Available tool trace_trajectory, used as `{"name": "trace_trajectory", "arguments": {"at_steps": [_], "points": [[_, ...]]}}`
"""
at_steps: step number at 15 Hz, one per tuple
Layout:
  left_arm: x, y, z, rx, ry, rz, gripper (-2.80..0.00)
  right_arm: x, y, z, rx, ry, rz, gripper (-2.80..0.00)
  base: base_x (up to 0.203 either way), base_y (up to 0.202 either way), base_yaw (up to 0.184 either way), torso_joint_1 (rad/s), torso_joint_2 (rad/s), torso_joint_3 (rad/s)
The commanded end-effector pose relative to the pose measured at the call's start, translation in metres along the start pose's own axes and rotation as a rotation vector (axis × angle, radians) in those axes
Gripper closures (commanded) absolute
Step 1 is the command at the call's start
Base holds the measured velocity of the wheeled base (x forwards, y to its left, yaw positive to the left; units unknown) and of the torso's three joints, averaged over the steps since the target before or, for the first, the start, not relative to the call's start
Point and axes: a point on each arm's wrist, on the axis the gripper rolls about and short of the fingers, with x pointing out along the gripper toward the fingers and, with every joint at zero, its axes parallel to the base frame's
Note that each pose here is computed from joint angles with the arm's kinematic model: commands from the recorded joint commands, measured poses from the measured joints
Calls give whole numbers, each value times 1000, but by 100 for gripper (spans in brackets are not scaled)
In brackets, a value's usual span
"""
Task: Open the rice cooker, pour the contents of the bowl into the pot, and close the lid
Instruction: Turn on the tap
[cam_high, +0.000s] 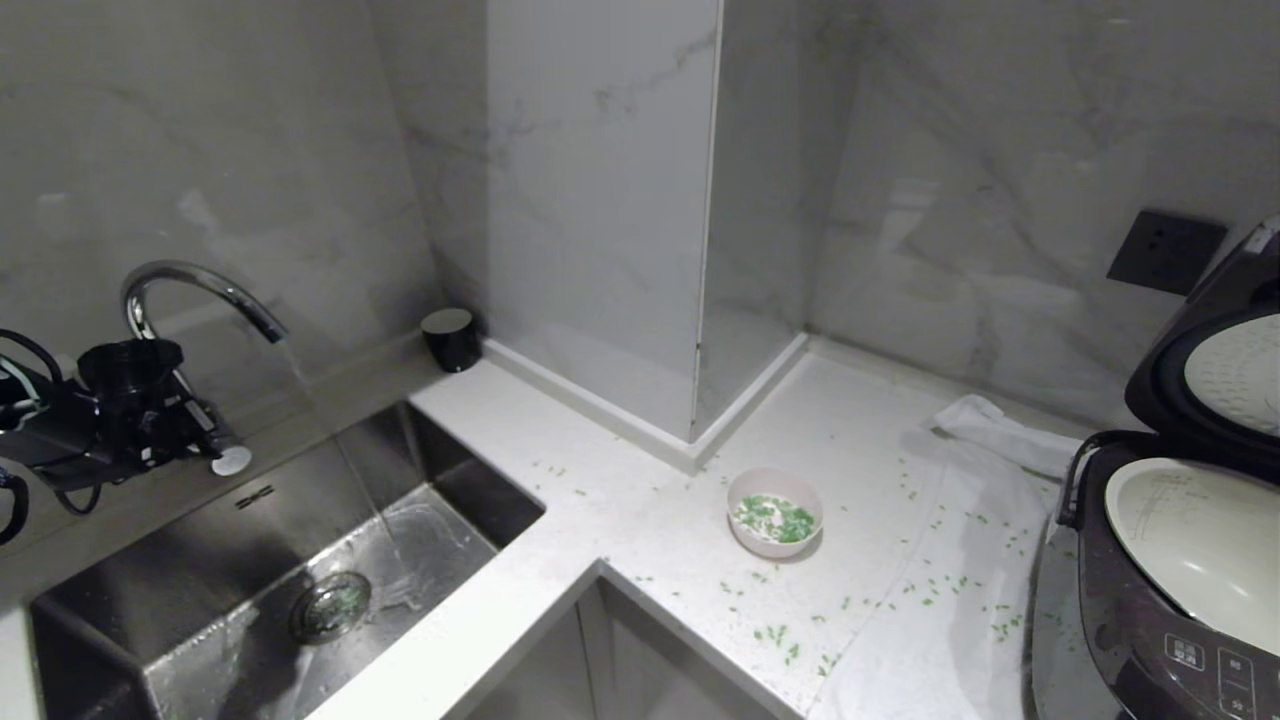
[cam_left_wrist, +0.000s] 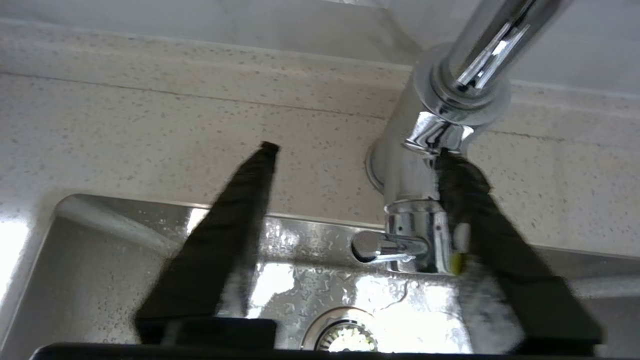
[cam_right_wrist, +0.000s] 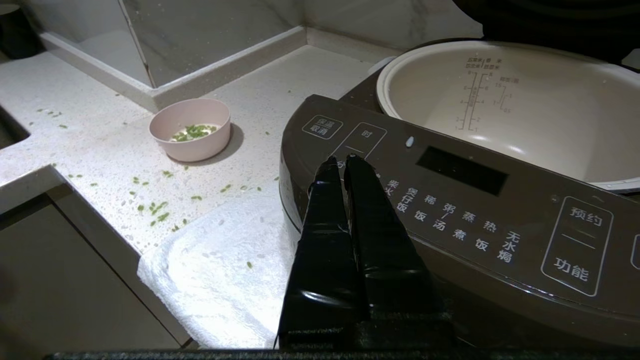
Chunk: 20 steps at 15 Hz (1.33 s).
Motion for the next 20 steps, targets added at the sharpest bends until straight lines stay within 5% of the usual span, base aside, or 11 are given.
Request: {"name": "trace_trajectory", "arguments": {"at_steps": [1,6,13,20], "points": [[-3,0,3,-7,-7,-3,-280,0,0,0,0,1,0,0,0,0,0,0,0,0],[-17,2,8,-6,-2,-12,-280,0,0,0,0,-1,0,0,0,0,0,0,0,0],[-83,17,-18,12,129,-44,-280,0,0,0,0,0,0,0,0,0,0,0,0,0],[-206,33,-38,34,126,-384,-280,0,0,0,0,1,0,0,0,0,0,0,0,0]]}}
